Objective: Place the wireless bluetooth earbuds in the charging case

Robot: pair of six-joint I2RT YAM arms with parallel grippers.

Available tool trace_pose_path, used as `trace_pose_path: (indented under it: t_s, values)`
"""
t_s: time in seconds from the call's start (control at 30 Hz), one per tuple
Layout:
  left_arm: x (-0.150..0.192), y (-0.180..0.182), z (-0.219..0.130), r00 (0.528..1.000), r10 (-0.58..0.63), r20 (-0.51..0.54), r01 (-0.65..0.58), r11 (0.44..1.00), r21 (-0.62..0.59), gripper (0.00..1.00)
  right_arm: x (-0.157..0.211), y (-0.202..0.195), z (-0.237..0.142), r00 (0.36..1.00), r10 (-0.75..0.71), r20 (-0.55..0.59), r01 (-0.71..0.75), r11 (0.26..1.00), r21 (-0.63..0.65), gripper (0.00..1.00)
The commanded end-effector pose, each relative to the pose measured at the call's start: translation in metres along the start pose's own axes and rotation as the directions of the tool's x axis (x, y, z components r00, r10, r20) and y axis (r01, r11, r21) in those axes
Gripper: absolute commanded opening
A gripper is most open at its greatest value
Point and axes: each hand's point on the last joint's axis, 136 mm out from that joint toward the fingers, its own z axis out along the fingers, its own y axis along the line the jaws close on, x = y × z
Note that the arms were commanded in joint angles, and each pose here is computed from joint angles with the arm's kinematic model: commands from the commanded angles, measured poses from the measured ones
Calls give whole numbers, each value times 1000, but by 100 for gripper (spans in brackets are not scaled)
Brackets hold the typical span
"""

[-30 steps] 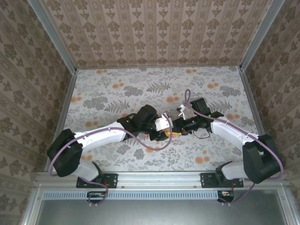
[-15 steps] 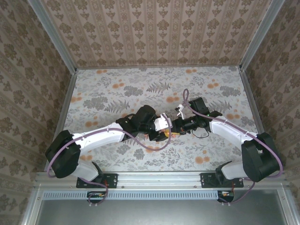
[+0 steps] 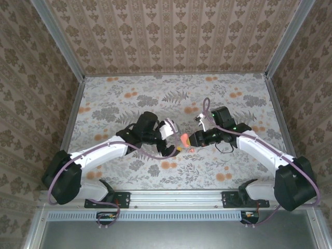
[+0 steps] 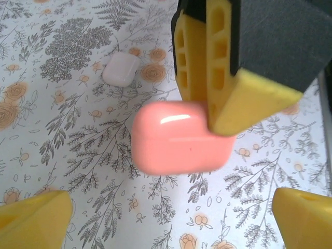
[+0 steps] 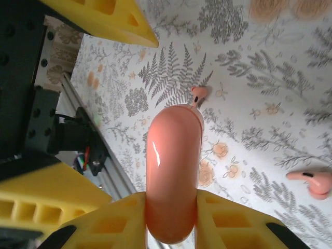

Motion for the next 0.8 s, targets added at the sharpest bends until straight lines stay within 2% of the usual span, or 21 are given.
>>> trace_pose_path:
  t_s: [0.0,0.17,0.23,0.37,0.5,0.57,0.77]
  values:
    - [-6,-24,-11,997,-21,72,10,990,143,97,-13,7,-9,974,-214,67,213,977,30,25]
    - [-14,-26,-29,988,47,150,-63,993,103,91,-11,21,-19,893,-440,90,440,898,28,25]
    - [-19,-32,-38,975,100,198,-123,987,106,84,-5,29,-23,839,-536,92,538,843,2,24]
    - [-17,-43,-44,957,181,226,-213,969,128,78,6,43,-28,712,-694,107,701,712,-49,22]
    - [-13,-56,-44,938,238,251,-286,942,176,69,12,55,-29,621,-773,127,784,612,-106,19]
    - [-13,-60,-44,931,259,255,-310,933,183,68,16,57,-27,590,-800,110,807,578,-123,19]
    - [-10,-61,-42,934,270,235,-318,927,198,64,27,59,-18,529,-848,36,839,516,-174,18]
